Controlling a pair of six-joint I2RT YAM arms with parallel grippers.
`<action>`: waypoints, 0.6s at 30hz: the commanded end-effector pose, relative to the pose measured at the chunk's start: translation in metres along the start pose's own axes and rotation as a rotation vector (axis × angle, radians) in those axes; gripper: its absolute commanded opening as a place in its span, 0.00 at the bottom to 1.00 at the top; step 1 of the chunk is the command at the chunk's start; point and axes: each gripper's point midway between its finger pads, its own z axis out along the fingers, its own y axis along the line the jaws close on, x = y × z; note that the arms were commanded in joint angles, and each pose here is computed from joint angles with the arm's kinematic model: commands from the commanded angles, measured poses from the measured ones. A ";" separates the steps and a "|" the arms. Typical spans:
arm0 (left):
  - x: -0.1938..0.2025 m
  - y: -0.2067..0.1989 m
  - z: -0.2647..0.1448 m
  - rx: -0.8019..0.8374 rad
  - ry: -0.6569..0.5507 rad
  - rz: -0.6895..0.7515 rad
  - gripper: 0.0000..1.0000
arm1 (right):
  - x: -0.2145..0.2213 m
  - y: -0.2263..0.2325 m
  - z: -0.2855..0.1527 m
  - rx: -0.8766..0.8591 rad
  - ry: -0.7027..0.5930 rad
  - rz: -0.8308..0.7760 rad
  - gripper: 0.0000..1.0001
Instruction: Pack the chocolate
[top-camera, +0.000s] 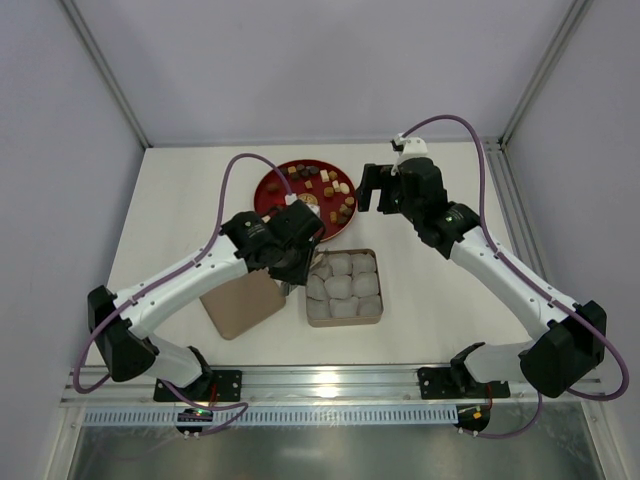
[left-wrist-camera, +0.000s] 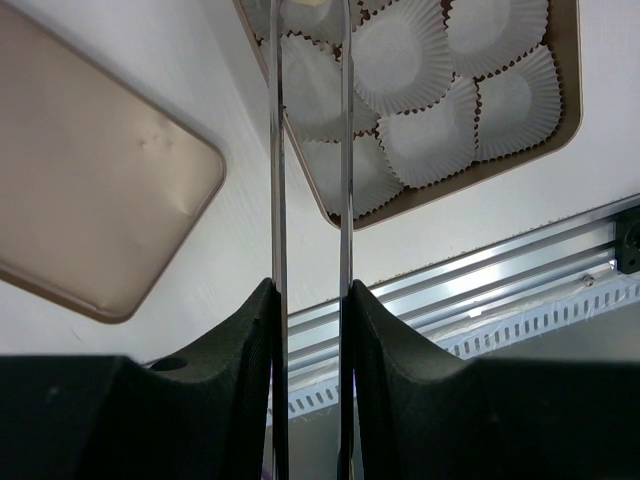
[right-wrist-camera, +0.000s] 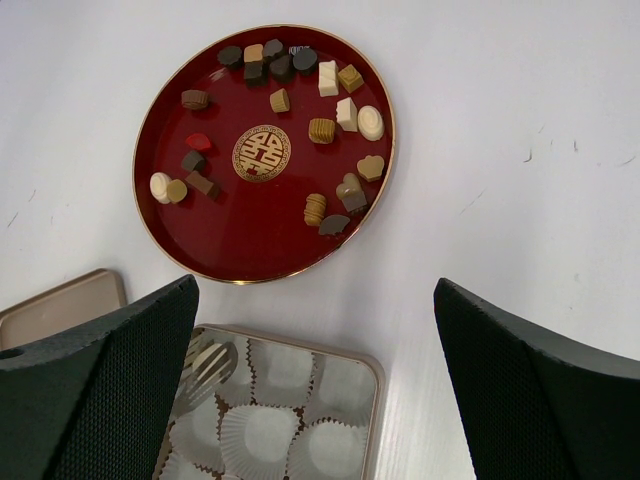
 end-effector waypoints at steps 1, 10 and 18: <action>-0.009 -0.006 0.003 0.008 -0.046 -0.014 0.31 | -0.025 0.004 -0.006 -0.013 -0.067 0.002 1.00; -0.008 -0.003 0.008 -0.022 -0.040 -0.007 0.32 | -0.024 0.004 -0.006 -0.014 -0.063 0.002 1.00; -0.008 -0.002 0.010 -0.033 -0.035 -0.001 0.35 | -0.022 0.004 -0.005 -0.012 -0.059 0.001 1.00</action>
